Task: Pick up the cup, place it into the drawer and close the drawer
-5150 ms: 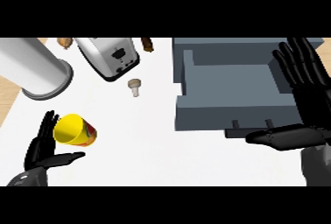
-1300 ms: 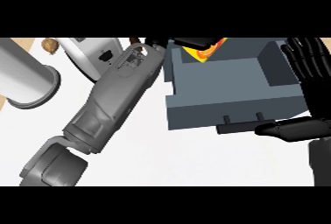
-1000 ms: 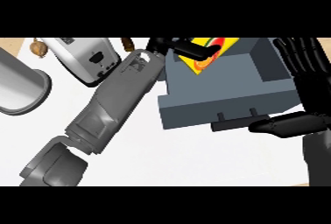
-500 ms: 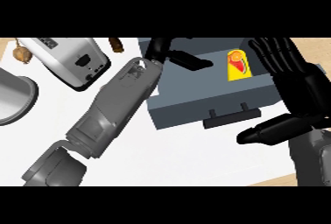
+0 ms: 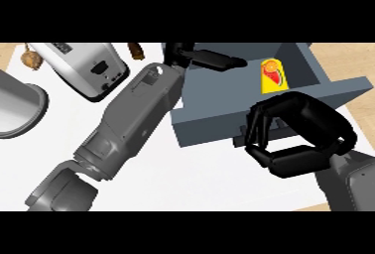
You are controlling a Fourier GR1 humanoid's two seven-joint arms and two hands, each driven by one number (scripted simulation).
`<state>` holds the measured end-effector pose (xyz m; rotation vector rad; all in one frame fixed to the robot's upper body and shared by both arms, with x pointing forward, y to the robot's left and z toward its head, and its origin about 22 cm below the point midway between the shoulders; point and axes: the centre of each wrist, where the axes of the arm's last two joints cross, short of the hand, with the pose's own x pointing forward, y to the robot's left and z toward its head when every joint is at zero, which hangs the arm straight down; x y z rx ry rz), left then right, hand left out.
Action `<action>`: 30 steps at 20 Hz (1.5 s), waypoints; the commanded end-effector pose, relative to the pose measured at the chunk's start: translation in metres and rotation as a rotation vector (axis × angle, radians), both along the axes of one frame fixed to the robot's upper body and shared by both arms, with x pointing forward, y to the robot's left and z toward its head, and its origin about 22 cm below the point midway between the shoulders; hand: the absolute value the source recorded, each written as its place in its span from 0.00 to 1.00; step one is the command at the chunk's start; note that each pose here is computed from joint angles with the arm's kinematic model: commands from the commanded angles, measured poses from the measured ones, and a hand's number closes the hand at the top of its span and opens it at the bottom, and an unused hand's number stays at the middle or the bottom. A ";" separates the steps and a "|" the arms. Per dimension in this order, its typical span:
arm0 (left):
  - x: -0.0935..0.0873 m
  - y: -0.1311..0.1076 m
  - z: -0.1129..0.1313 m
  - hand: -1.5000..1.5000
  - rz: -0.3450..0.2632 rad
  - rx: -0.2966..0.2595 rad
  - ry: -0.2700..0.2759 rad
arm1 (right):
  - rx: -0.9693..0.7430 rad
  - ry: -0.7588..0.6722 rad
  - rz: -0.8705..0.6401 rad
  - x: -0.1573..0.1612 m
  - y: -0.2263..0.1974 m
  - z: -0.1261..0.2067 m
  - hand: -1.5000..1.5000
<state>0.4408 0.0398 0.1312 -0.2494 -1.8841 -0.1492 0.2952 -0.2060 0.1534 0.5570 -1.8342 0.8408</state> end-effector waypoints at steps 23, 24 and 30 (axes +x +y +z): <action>-0.009 0.047 -0.043 0.00 0.064 -0.201 -0.012 | -0.813 0.063 -0.218 0.046 -0.021 -0.165 1.00; -0.010 0.060 -0.050 0.00 0.062 -0.219 -0.012 | -0.827 0.075 -0.235 0.058 -0.013 -0.158 1.00; -0.014 0.072 -0.054 0.00 0.029 -0.217 -0.003 | -0.681 0.009 -0.353 0.093 -0.031 -0.150 1.00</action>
